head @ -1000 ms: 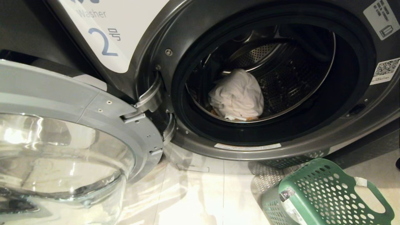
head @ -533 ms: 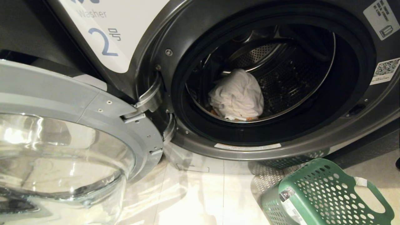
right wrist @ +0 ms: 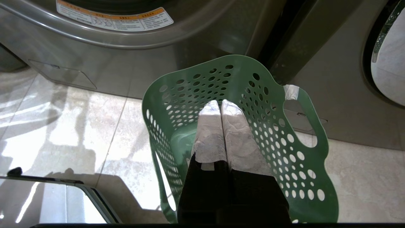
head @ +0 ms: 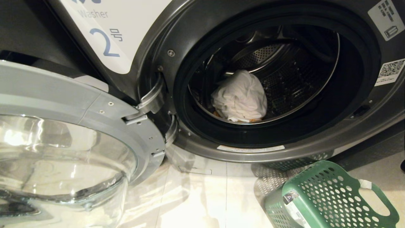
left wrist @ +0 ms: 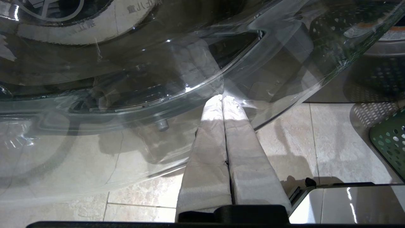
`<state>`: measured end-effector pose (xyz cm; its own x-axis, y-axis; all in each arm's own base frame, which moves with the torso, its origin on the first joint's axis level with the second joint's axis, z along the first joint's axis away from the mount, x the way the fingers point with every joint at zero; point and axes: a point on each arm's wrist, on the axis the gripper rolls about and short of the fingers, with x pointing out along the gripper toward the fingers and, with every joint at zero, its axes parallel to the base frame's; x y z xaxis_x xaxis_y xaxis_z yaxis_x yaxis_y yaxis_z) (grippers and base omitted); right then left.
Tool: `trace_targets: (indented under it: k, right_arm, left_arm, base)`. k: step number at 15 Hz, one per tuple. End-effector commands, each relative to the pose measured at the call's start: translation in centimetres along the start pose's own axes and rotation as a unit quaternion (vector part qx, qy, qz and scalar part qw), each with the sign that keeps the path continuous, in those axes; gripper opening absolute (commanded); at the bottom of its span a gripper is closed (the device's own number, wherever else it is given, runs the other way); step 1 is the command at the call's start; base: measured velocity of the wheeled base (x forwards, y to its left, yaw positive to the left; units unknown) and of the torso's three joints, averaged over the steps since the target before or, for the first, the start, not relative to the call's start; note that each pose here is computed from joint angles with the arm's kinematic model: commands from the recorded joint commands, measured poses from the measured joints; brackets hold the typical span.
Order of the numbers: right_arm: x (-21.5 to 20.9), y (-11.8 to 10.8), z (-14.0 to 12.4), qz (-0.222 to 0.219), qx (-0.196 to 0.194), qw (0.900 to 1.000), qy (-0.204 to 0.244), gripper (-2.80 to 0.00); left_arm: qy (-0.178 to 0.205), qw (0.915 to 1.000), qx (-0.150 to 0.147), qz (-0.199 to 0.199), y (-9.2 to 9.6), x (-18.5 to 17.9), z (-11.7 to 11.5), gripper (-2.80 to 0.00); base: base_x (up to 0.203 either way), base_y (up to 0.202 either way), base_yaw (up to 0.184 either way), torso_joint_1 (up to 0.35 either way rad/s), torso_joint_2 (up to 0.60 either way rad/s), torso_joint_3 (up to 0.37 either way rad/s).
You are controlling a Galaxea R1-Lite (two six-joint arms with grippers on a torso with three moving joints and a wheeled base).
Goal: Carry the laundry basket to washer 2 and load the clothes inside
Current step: Close the washing machine door with the left hand
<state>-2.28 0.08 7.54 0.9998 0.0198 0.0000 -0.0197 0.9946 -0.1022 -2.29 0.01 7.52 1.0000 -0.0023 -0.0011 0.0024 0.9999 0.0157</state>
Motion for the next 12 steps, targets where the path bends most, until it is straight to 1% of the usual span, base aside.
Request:
trace_targets:
  k: [1,5,12]
  right_arm:
    - [0.01,0.00,0.01,0.000,0.005,1.000,0.001,-2.80]
    - [0.01,0.00,0.02,0.000,0.003,1.000,0.000,-2.80]
    - [0.01,0.00,0.01,0.000,0.011,1.000,0.001,-2.80]
  left_arm:
    - [0.000,1.0000,0.000,0.000,0.00,0.00,0.01,-2.80]
    - [-0.001,1.0000,0.000,0.000,0.00,0.00,0.01,-2.80]
    - [0.000,1.0000,0.000,0.000,0.00,0.01,0.01,-2.80]
  base:
    - [0.000,0.000,0.000,0.000,0.00,0.000]
    - [0.000,0.000,0.000,-0.001,0.00,0.020]
    - [0.000,0.000,0.000,0.001,0.00,0.187]
